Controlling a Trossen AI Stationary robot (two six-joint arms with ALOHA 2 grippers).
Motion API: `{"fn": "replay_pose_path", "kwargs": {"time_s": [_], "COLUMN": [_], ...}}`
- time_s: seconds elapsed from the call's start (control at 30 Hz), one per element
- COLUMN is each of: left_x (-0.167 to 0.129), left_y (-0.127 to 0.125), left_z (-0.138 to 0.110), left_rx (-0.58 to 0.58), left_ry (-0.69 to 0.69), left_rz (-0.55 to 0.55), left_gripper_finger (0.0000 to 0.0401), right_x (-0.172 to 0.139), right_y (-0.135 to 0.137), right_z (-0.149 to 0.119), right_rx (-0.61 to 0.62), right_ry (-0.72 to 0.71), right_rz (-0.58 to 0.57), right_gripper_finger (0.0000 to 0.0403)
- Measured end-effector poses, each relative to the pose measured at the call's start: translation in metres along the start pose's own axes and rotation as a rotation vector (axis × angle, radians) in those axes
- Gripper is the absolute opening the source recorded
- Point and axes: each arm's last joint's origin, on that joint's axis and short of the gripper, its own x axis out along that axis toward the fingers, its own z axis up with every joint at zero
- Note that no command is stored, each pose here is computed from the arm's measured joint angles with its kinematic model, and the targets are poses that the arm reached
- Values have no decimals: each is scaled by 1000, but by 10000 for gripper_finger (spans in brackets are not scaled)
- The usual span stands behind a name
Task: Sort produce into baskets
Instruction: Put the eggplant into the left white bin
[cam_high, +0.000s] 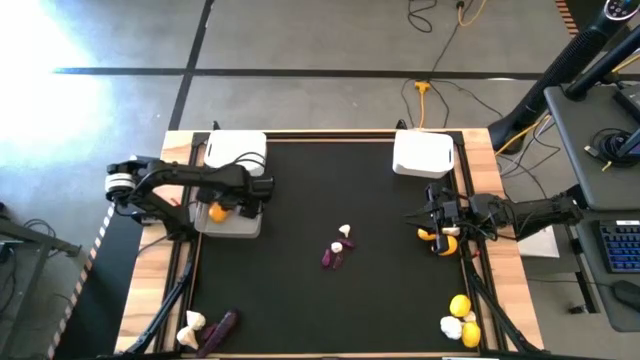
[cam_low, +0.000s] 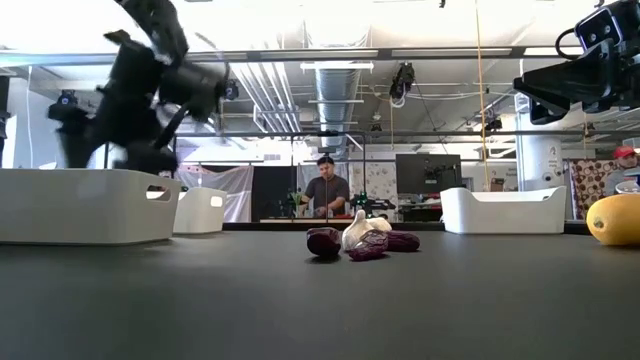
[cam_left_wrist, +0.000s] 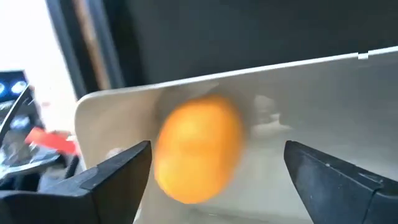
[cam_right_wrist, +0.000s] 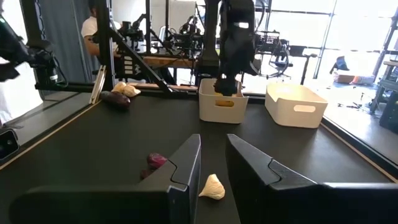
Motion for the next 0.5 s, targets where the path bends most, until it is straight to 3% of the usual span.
{"fn": "replay_pose_path", "kwargs": {"time_s": [0.17, 0.33, 0.5], "left_x": [-49, -100, -130], "left_y": [-15, -25, -30], "left_z": [4, -6, -29], "left_rx": [62, 115, 45], "left_ry": [-124, -374, -596], "left_rz": [-153, -252, -323], "left_gripper_finger": [352, 352, 352], "right_x": [0, 0, 0], "right_y": [0, 0, 0], "right_z": [0, 0, 0], "right_rx": [1, 1, 1], "right_ry": [0, 0, 0], "right_rz": [0, 0, 0], "right_gripper_finger": [68, 68, 68]}}
